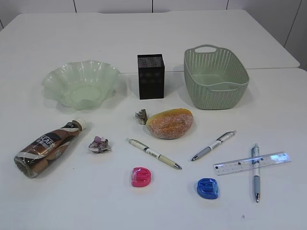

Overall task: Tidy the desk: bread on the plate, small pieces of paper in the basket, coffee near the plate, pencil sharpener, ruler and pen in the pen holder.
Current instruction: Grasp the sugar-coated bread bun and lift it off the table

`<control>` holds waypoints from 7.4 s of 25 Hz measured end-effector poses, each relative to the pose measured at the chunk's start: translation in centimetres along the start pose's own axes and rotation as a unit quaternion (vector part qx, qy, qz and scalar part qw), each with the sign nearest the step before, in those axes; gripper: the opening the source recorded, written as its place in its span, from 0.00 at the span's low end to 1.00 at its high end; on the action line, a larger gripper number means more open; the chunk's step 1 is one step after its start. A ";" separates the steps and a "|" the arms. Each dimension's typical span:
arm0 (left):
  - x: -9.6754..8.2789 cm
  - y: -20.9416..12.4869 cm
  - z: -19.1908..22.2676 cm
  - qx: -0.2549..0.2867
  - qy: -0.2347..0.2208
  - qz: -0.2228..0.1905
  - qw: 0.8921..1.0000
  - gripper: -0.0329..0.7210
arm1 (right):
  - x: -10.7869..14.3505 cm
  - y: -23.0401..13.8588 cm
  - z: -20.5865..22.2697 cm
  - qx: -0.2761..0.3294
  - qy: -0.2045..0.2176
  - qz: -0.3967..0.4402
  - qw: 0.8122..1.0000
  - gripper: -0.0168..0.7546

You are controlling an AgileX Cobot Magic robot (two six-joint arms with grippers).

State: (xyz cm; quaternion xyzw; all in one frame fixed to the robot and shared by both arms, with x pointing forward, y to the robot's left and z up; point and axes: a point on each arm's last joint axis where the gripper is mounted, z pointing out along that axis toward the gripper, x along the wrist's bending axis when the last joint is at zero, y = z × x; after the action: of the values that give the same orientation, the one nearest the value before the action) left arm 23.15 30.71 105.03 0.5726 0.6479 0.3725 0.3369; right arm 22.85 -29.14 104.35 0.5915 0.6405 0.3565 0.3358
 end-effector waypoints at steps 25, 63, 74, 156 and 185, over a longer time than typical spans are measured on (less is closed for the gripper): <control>-1.5 2.4 -1.6 -0.100 -0.089 -0.010 0.991 0.36 | 0.0 3.1 -1.1 -0.120 0.019 0.017 0.992 0.50; -9.4 18.0 9.7 0.050 -0.315 0.180 0.931 0.36 | -2.4 9.2 5.6 -0.038 -0.081 0.051 0.995 0.50; -12.8 20.5 13.8 0.083 -0.370 0.239 0.894 0.36 | -2.9 11.6 9.2 0.024 -0.098 0.067 0.993 0.50; -36.4 10.0 33.8 0.184 -0.378 0.469 0.777 0.84 | -4.1 13.6 14.5 0.079 -0.148 0.091 0.982 0.50; -37.6 7.1 38.3 0.173 -0.334 0.520 0.766 0.83 | -4.2 13.6 14.5 0.079 -0.151 0.078 0.982 0.50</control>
State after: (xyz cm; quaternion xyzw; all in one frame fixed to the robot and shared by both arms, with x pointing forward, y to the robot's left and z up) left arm 64.09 -2.45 92.62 0.9590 0.1506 0.1571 0.1816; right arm 42.53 -31.81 108.49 0.7111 0.5606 0.2362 0.3525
